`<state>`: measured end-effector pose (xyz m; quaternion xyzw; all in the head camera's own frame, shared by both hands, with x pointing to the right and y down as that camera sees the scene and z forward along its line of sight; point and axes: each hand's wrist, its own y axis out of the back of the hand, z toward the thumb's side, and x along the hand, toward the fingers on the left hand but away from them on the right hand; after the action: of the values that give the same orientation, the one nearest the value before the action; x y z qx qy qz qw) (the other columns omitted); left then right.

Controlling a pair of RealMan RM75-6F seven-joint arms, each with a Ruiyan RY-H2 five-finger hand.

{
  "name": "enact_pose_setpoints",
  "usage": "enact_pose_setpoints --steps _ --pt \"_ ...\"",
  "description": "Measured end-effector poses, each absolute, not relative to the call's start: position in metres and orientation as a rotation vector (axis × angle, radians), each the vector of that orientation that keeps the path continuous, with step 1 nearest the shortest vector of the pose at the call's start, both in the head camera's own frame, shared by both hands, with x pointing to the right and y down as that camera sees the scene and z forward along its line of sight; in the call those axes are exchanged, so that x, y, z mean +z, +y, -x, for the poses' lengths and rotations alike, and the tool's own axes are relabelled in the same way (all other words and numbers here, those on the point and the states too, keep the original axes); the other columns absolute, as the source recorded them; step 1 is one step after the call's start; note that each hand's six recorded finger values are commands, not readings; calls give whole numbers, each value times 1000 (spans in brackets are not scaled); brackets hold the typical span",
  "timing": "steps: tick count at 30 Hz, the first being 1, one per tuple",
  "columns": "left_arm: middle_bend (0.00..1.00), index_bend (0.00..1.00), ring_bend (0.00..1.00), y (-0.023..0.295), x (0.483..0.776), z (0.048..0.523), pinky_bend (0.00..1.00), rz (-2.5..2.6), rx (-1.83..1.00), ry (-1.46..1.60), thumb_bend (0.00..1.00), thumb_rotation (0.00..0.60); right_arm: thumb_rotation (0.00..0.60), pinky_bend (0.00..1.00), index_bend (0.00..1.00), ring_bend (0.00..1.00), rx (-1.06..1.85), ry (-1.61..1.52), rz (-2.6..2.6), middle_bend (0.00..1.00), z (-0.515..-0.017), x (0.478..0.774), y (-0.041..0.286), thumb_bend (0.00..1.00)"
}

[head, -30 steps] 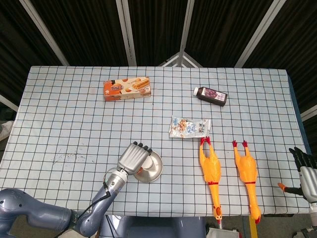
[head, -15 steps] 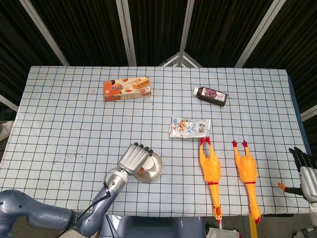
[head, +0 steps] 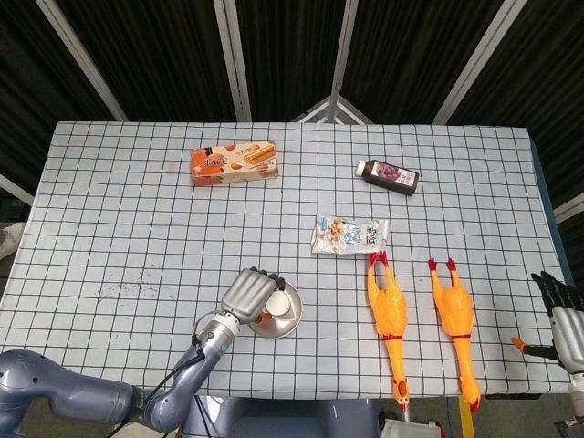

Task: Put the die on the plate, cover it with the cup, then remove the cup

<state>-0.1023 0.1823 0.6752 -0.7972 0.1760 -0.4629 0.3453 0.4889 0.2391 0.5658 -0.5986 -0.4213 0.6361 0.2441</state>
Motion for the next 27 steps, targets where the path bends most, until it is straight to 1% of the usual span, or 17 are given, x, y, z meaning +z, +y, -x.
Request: enact_pose_setpoints --steps 7,15,27 --pt "384 490 393 185 675 96 387 2113 -1191 466 436 600 600 0 25 73 1738 -1152 1635 24 -489 566 239 86" --pt "386 491 393 179 679 100 386 1975 -1165 452 436 600 600 0 25 74 1738 -1156 1636 24 -489 565 240 86" --pt "388 494 394 185 688 99 383 1981 -1183 441 436 600 600 0 25 73 1739 -1153 1641 24 -489 566 239 87"
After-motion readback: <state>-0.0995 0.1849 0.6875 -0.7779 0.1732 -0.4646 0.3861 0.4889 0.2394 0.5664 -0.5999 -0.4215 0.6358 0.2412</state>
